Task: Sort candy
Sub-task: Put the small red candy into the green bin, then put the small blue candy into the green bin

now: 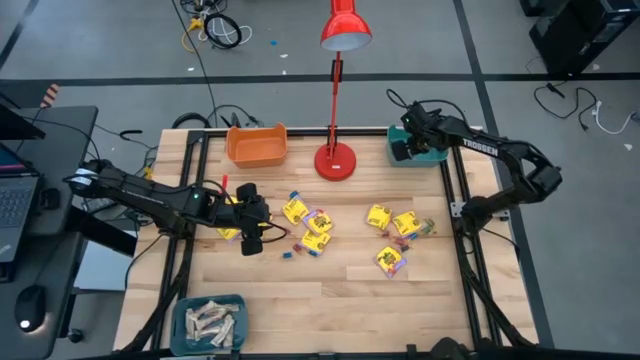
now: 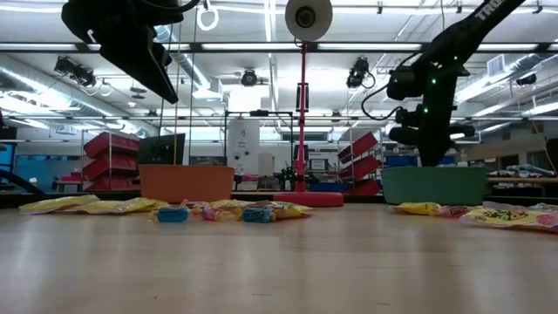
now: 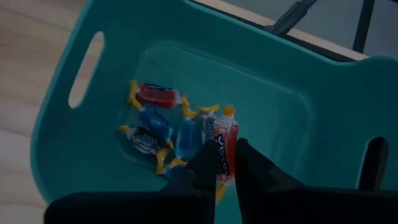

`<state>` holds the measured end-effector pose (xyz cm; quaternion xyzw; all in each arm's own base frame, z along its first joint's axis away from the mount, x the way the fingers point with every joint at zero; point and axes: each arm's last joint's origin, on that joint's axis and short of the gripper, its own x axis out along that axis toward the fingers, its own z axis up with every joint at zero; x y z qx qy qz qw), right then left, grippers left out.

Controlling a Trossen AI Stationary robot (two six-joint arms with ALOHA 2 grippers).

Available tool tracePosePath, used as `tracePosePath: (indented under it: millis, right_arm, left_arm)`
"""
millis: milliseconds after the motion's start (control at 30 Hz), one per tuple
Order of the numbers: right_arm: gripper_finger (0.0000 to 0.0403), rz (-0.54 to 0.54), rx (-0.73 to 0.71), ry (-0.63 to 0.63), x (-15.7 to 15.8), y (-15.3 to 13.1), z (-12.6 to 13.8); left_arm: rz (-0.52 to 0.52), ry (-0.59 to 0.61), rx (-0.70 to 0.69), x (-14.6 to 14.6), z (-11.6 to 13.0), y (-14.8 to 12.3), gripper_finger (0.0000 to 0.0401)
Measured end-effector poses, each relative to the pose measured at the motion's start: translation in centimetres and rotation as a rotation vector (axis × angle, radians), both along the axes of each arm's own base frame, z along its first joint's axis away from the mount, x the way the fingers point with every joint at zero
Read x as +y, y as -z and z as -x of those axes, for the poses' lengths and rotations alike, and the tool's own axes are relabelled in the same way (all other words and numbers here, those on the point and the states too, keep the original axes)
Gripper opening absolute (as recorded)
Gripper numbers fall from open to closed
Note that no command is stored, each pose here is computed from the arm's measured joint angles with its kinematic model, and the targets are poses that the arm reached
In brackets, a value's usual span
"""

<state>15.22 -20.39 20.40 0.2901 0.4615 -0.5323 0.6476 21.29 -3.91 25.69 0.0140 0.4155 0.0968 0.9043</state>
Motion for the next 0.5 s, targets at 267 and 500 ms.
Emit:
tracePosePath:
  millis: [267,500]
  right_arm:
    - [0.0065,0.037,-0.025,-0.010,-0.44,-0.02,-0.36]
    - [0.0081,0.039,-0.024,-0.014,-0.46,-0.02,-0.38]
  left_arm:
    - [0.001,0.000,-0.002,0.00,-0.01,-0.01,0.0168]
    - [0.001,-0.001,-0.003,0.00,-0.03,-0.02,0.0168]
